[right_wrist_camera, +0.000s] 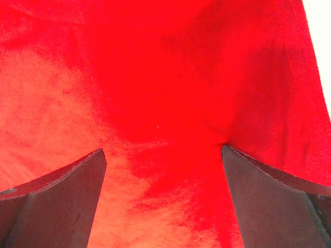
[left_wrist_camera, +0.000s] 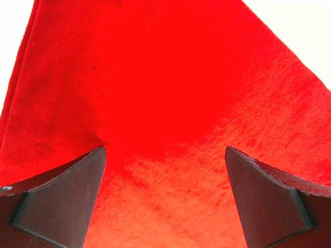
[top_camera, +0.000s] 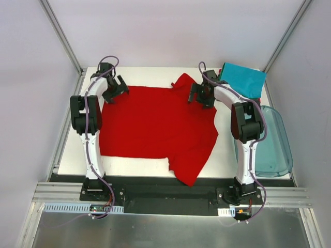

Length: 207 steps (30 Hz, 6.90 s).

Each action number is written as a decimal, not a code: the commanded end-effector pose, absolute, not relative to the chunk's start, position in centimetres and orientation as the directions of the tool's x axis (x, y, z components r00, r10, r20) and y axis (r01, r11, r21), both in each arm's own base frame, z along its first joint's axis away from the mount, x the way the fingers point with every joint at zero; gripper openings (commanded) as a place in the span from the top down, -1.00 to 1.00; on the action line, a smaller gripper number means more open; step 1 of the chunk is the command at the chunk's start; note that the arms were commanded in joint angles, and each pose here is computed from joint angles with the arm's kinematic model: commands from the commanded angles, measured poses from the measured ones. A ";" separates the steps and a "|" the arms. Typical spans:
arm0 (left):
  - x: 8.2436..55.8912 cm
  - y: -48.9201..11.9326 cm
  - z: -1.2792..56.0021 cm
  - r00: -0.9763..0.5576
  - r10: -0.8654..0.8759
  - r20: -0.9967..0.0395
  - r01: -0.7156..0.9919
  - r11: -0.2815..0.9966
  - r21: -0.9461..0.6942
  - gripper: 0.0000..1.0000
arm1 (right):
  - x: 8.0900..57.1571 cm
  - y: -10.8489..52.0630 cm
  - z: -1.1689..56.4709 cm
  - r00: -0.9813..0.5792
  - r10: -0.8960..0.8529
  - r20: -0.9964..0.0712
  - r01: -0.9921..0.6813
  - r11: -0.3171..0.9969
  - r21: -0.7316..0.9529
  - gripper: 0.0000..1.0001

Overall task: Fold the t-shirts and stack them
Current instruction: Flatten out the tshirt, then grap the side of the flattened tshirt closest away from the robot with both arms, then fold the flattened tshirt in 1/3 of the way

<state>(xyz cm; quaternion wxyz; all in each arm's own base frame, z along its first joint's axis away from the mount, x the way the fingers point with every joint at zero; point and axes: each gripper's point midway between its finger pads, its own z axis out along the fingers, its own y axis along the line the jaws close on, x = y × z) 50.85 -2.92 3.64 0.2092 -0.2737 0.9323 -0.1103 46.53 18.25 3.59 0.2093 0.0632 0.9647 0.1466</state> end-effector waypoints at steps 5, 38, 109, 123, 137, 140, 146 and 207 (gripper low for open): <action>54.8 -2.3 5.3 -0.776 -0.530 -0.343 -0.424 0.840 -0.338 -0.98 | 50.6 19.5 5.7 -0.896 0.103 -0.431 -0.043 0.948 0.315 -0.92; 22.0 4.6 2.7 -0.340 -0.861 -0.378 -0.838 0.460 -0.294 -0.39 | 21.4 22.6 10.2 -0.746 -0.286 -0.601 -0.464 0.871 0.161 -0.92; 29.1 3.5 9.9 -0.286 -0.887 -0.364 -0.747 0.444 -0.495 1.00 | 18.6 21.7 13.3 -0.723 -0.477 -0.499 -0.553 0.833 0.006 0.99; 36.4 5.3 9.6 -0.301 -0.880 -0.367 -0.777 0.449 -0.441 1.00 | 29.6 21.0 14.6 -0.790 -0.370 -0.490 -0.436 0.900 0.023 0.99; 41.8 6.3 7.7 -0.354 -0.850 -0.390 -0.769 0.502 -0.396 -0.91 | 44.6 16.9 9.5 -0.804 -0.374 -0.462 -0.314 0.927 -0.203 0.38; 42.2 5.9 9.4 -0.378 -0.834 -0.402 -0.728 0.536 -0.428 -0.98 | 45.5 16.6 10.3 -0.781 -0.419 -0.464 -0.332 0.906 -0.260 -0.31; 40.4 4.2 10.8 -0.429 -0.806 -0.409 -0.670 0.587 -0.454 -0.98 | 39.6 17.6 12.3 -0.796 -0.302 -0.525 -0.290 0.951 -0.107 -0.74; 33.2 -1.6 1.0 -0.701 -0.681 -0.210 -0.611 0.726 -0.316 -0.98 | 24.3 18.3 1.3 -0.949 -0.038 -0.311 -0.113 0.968 0.225 -0.92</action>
